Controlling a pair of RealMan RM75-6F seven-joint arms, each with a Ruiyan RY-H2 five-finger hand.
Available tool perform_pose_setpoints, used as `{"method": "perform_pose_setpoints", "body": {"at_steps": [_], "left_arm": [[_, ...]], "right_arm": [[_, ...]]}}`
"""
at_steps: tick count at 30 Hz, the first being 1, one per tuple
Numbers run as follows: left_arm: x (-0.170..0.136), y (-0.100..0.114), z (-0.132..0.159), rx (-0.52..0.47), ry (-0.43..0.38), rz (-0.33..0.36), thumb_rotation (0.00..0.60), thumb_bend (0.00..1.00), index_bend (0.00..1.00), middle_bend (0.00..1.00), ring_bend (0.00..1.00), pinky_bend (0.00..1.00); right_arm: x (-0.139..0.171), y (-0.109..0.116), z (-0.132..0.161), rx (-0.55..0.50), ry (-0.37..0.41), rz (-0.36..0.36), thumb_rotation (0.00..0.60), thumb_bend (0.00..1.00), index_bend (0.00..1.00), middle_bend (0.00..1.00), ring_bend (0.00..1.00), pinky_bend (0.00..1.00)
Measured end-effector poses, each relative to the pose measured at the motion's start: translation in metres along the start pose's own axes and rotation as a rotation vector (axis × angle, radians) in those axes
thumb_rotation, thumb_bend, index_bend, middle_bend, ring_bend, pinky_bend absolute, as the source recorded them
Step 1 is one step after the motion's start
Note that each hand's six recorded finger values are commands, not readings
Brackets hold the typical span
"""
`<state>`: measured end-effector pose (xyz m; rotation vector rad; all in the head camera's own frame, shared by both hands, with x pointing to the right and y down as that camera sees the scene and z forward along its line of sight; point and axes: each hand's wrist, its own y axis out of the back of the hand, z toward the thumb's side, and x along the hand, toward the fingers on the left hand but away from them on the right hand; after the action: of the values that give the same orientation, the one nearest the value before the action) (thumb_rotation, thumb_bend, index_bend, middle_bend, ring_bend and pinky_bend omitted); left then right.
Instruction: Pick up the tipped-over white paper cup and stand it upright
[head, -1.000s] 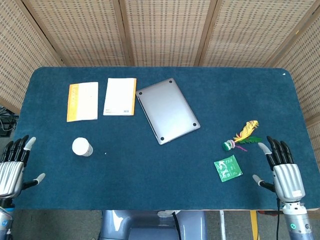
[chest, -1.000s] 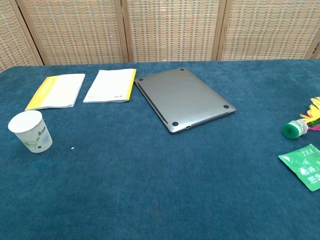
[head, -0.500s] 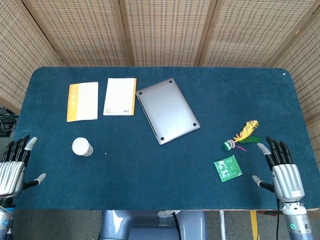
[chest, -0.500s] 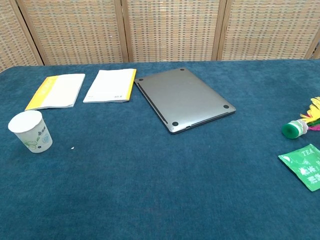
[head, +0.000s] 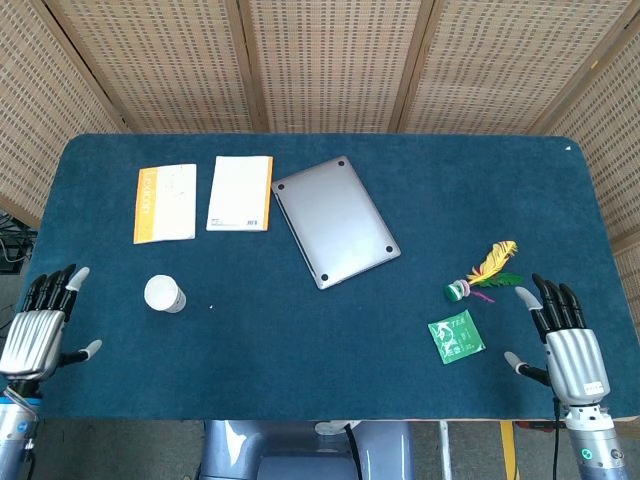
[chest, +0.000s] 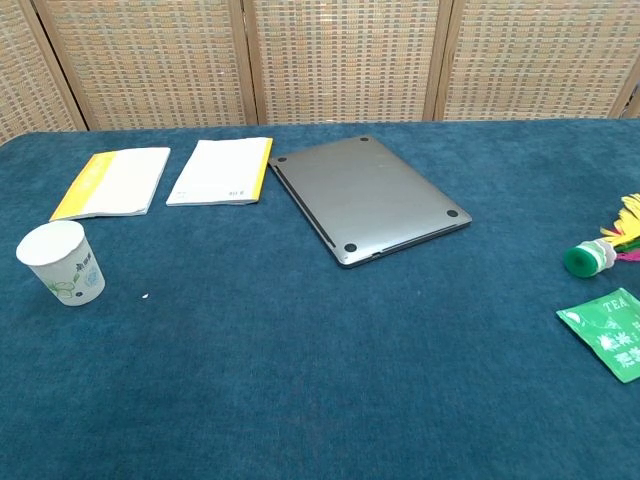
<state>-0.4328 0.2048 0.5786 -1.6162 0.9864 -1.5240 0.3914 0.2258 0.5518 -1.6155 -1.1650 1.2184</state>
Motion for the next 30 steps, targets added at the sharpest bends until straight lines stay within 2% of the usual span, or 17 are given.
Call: {"method": "perform_pose_setpoints", "body": {"at_steps": [4, 7, 14, 30], "left_arm": [[0.019, -0.005, 0.008, 0.01, -0.012, -0.044, 0.6, 0.18, 0.13, 0.0, 0.0, 0.0], [0.033, -0.009, 0.014, 0.018, -0.01, -0.083, 0.6, 0.2, 0.16, 0.0, 0.0, 0.0], [0.061, -0.022, 0.035, 0.027, -0.022, -0.18, 0.6, 0.2, 0.16, 0.0, 0.0, 0.0], [0.089, -0.041, 0.06, 0.069, -0.015, -0.273, 0.6, 0.22, 0.16, 0.0, 0.0, 0.0]], "right_arm": [[0.0, -0.001, 0.0, -0.003, 0.0, 0.005, 0.6, 0.13, 0.0, 0.0, 0.0, 0.0], [-0.001, -0.001, 0.0, -0.009, 0.004, 0.003, 0.6, 0.13, 0.0, 0.0, 0.0, 0.0], [-0.001, 0.001, 0.0, -0.02, 0.009, -0.004, 0.6, 0.13, 0.0, 0.0, 0.0, 0.0], [-0.002, 0.004, -0.004, -0.037, 0.003, -0.013, 0.6, 0.13, 0.0, 0.0, 0.0, 0.0]]}}
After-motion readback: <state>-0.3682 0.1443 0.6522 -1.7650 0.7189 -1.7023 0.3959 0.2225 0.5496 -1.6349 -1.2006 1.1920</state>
